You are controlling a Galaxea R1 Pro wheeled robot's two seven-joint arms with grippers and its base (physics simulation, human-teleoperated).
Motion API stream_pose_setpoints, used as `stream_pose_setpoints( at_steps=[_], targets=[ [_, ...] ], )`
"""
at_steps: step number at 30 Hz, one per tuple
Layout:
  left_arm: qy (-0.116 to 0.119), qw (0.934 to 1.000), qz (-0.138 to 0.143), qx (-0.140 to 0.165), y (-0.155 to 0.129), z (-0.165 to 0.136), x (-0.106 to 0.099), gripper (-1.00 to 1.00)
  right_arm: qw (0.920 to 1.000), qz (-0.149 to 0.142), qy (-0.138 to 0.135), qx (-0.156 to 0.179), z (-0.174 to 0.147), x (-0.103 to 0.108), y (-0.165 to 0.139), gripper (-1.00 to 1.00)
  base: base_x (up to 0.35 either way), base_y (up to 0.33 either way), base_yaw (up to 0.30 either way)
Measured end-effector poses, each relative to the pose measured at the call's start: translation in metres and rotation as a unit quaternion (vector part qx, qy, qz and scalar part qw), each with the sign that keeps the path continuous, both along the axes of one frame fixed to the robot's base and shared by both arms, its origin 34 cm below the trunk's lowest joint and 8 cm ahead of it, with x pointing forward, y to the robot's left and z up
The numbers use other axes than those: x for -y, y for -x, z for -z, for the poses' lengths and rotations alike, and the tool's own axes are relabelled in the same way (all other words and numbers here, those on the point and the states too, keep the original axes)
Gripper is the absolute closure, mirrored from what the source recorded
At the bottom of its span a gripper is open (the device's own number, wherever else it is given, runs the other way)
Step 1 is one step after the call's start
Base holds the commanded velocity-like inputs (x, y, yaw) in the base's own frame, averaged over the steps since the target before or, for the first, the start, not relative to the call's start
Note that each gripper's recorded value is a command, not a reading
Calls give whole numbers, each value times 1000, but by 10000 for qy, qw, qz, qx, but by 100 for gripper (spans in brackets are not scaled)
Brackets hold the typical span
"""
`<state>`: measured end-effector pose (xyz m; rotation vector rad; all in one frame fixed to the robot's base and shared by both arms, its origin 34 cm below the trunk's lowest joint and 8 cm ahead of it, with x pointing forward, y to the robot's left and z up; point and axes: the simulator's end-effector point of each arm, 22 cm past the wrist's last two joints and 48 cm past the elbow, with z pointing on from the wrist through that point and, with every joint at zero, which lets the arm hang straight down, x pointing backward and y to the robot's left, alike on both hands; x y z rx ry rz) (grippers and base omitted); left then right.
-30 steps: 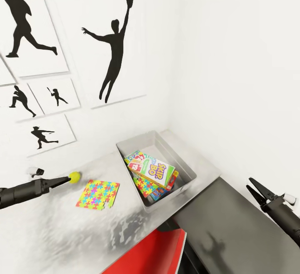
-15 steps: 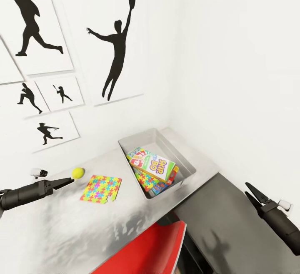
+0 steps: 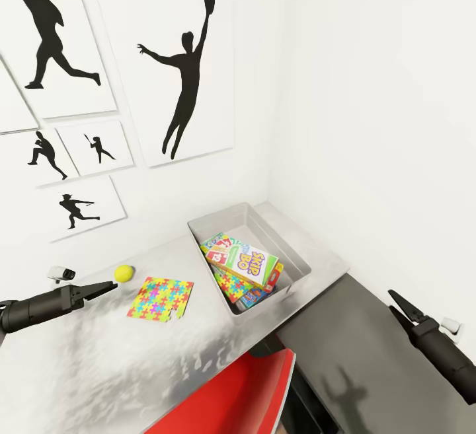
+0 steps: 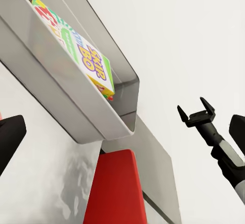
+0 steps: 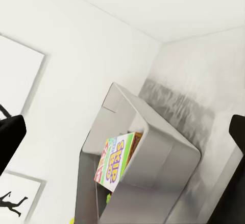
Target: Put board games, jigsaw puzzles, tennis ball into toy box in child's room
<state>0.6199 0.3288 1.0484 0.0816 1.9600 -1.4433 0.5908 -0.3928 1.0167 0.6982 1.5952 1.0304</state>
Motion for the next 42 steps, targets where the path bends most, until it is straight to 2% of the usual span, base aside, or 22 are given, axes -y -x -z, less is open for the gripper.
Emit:
stream_pose_setpoints(
  at_steps=[10, 32, 42],
  targets=[
    [27, 10000, 28, 49, 1, -4, 1, -100, 10000, -4, -3, 68, -5, 0, 0, -100, -20, 13, -20],
    [41, 9996, -18, 262, 3, -25, -2, -100, 9984, -147, -81, 543, -34, -6, 4, -100, -39, 29, -22],
    [1, 9992, -16, 404, 4, -33, -3, -100, 9978, -164, -56, 635, -43, -5, 6, -100, 0, 0, 0]
  ],
)
